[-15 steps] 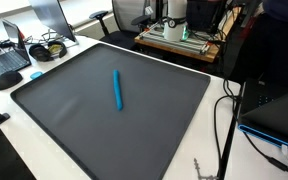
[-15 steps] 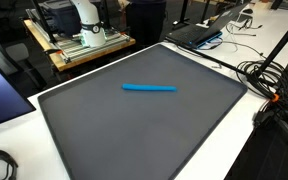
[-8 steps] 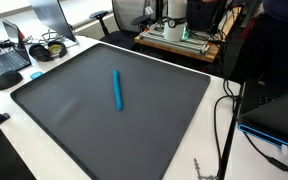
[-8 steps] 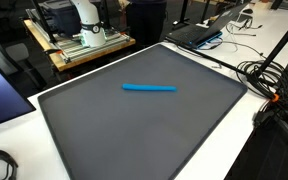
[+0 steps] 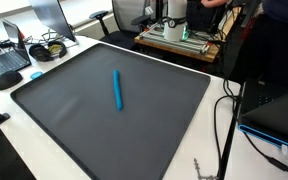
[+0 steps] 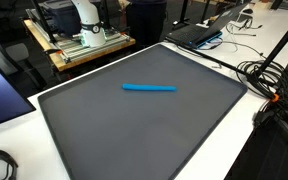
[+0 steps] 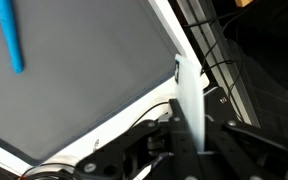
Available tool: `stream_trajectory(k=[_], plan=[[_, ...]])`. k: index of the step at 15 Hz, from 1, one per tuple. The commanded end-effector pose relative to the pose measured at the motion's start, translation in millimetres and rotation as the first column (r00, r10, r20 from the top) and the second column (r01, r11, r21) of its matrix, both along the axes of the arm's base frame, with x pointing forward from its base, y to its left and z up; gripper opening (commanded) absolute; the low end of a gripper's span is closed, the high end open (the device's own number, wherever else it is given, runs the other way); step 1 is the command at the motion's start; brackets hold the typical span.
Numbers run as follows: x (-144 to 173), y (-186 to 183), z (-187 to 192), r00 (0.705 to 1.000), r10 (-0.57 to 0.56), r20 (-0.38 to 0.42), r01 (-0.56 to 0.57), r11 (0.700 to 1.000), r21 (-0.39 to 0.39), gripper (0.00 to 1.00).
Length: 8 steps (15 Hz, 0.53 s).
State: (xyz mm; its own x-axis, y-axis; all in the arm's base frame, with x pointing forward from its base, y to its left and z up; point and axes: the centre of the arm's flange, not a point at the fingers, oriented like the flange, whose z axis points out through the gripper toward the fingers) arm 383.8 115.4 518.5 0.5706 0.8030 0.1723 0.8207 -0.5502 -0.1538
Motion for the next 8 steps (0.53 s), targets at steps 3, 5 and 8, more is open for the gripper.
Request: stream_trajectory(k=[3,5,8], plan=[[2,5,12,1.0,-0.023,-0.001,0.023,0.999,-0.023,0.01],[-2,6,19,0.999,-0.053,0.008,0.053,0.998,-0.045,0.01],[-11,7,28,0.99,-0.138,-0.002,0.137,0.988,-0.076,0.01]])
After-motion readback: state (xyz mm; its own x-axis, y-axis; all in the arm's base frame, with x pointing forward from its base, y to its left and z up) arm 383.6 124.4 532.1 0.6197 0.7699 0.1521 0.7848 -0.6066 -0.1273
